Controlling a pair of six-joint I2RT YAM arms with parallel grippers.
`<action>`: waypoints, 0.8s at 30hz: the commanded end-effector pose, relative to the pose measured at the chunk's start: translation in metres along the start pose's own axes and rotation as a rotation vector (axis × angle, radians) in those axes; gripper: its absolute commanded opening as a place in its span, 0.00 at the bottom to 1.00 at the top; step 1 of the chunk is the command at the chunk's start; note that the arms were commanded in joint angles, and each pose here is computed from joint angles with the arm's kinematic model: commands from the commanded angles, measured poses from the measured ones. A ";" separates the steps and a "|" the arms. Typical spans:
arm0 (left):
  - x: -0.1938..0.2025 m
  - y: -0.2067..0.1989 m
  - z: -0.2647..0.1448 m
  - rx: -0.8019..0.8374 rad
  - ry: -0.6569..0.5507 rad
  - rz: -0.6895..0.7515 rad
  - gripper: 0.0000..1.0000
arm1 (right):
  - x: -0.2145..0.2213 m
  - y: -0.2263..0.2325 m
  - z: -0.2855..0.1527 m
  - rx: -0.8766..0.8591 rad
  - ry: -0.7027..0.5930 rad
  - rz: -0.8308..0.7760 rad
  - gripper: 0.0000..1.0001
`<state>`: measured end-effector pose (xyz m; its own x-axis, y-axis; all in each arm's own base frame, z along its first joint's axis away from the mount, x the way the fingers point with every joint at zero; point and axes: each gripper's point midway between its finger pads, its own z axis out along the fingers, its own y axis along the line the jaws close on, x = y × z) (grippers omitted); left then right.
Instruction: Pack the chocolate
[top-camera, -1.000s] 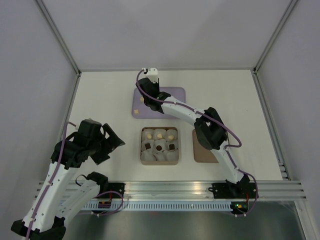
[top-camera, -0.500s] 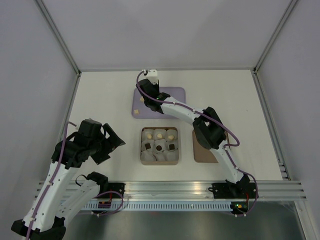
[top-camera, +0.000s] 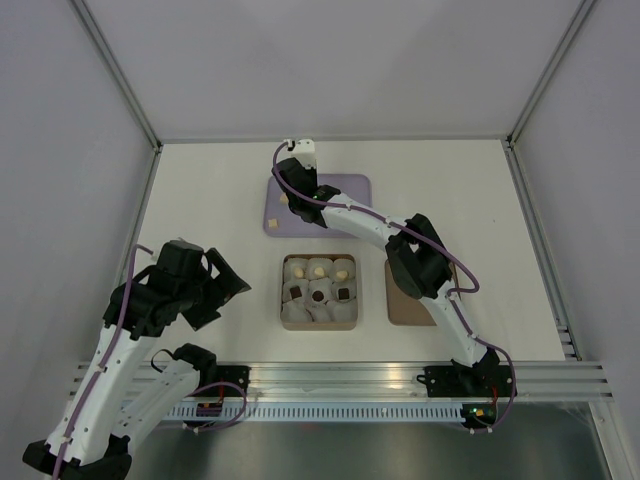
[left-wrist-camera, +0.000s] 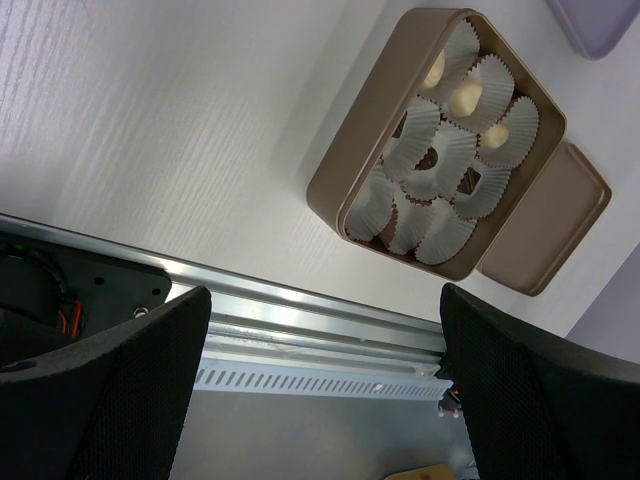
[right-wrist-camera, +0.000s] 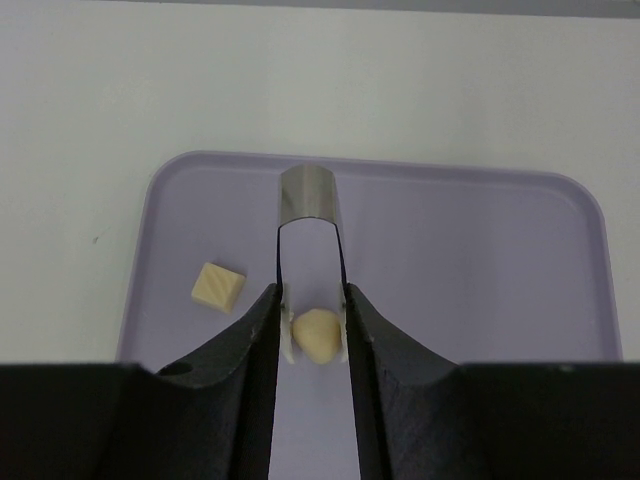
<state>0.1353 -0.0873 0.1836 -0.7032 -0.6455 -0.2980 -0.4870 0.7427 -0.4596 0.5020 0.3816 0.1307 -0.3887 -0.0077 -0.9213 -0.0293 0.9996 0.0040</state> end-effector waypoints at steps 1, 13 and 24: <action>-0.004 -0.006 -0.001 0.025 -0.020 -0.024 1.00 | 0.002 0.001 0.004 0.002 -0.008 0.002 0.33; -0.002 -0.006 -0.001 0.029 -0.013 -0.024 0.99 | -0.025 -0.006 -0.014 -0.014 -0.060 0.033 0.25; 0.001 -0.004 0.001 0.024 0.000 -0.024 1.00 | -0.039 -0.024 -0.042 -0.022 -0.087 0.025 0.20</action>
<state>0.1343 -0.0872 0.1825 -0.7035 -0.6454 -0.2975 -0.4864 0.7425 -0.4606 0.4798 0.3572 0.1317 -0.3873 -0.0460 -0.9208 -0.0437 0.9985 -0.0315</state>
